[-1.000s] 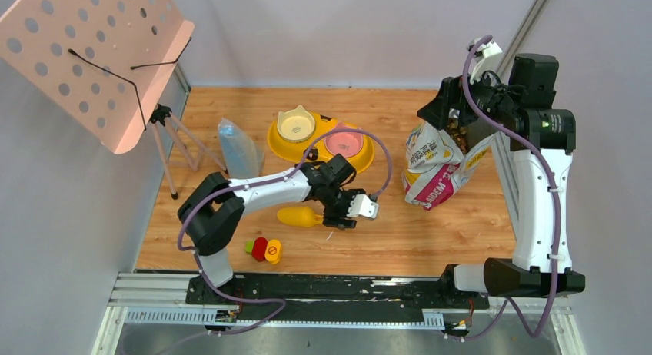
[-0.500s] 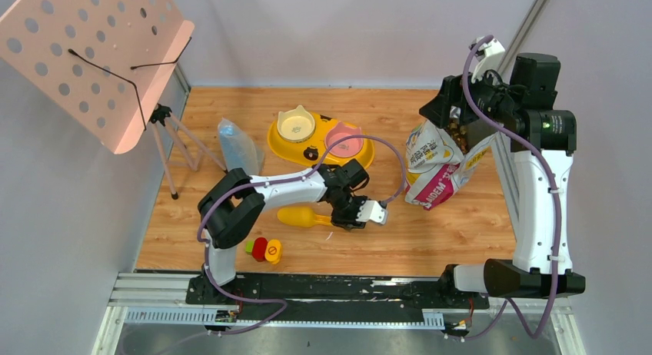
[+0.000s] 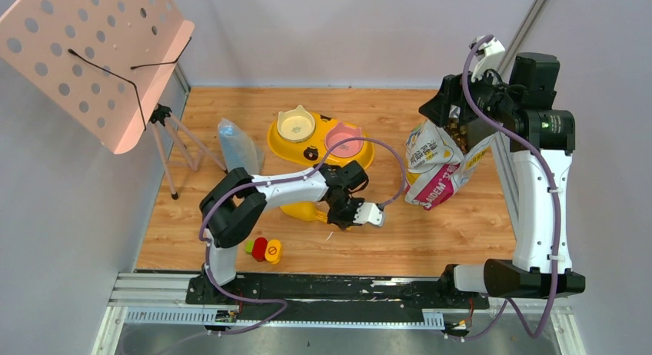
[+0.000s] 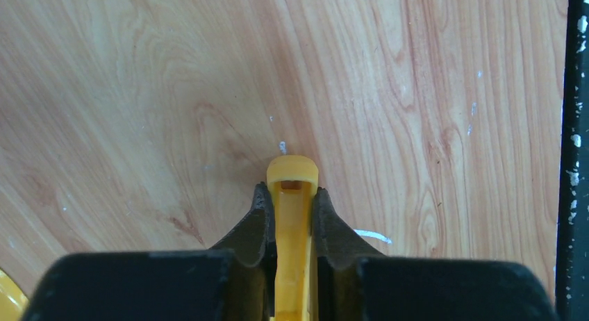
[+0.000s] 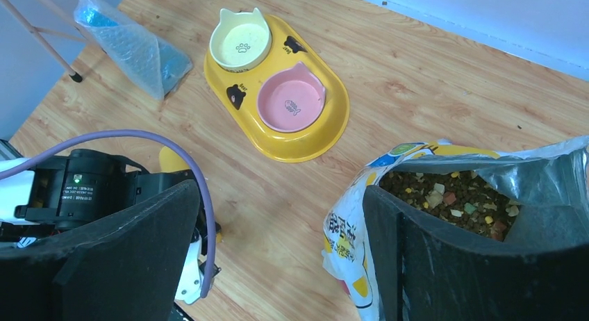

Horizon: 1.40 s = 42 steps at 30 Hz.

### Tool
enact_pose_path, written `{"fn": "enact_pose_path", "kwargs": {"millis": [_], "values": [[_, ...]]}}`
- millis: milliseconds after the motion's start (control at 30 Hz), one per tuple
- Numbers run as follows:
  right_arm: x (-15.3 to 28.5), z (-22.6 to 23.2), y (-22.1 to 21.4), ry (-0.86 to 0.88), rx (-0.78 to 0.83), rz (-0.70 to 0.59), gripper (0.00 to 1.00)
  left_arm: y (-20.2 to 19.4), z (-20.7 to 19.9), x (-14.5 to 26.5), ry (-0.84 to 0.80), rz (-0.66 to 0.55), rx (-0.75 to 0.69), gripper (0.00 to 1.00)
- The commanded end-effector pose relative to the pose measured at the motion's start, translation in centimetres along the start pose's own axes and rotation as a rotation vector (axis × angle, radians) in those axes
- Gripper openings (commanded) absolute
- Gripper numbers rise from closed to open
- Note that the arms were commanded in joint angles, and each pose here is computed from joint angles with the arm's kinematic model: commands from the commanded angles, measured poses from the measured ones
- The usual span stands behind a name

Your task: Serve the pet food

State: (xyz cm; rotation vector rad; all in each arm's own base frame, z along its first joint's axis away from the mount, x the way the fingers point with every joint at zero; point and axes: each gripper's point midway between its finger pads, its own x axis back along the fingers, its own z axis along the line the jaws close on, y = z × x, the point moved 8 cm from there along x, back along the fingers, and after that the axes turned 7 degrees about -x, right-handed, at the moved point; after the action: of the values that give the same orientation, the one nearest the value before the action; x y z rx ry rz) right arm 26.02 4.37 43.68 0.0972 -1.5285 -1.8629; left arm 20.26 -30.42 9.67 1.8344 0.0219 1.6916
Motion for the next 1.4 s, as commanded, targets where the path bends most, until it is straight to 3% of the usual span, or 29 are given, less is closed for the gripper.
{"fn": "enact_pose_path", "kwargs": {"millis": [0, 167, 367, 500, 533, 667, 900, 1367], "values": [[0.4, 0.5, 0.8, 0.005, 0.012, -0.046, 0.89, 2.0, 0.9, 3.1, 0.042, -0.107, -0.026, 0.03], [0.5, 0.7, 1.0, 0.018, -0.003, -0.052, 0.89, 4.6, 1.7, 10.6, 0.101, -0.256, -0.046, 0.00], [0.9, 2.4, 1.4, 0.216, 0.079, -0.108, 0.89, 9.7, 2.9, 22.6, 0.300, -0.528, -0.032, 0.00], [1.3, 3.6, 1.2, 0.337, 0.187, -0.210, 0.90, 13.2, 1.9, 30.3, 0.345, -0.782, -0.037, 0.00], [1.4, 4.0, 1.1, 0.380, 0.211, -0.221, 0.90, 13.7, 1.6, 32.6, 0.342, -0.896, -0.014, 0.00], [1.0, 5.5, -0.1, 0.622, 0.207, -0.165, 0.85, 14.2, 0.9, 38.7, 0.248, -1.227, 0.062, 0.00], [-1.9, 9.0, -2.7, 0.775, 0.175, -0.050, 0.82, 14.9, -1.3, 43.2, 0.178, -1.283, 0.021, 0.00], [-6.3, 14.4, -2.0, 0.928, 0.082, 0.028, 0.82, 16.5, -1.7, 46.1, 0.147, -1.374, 0.110, 0.00]]}}
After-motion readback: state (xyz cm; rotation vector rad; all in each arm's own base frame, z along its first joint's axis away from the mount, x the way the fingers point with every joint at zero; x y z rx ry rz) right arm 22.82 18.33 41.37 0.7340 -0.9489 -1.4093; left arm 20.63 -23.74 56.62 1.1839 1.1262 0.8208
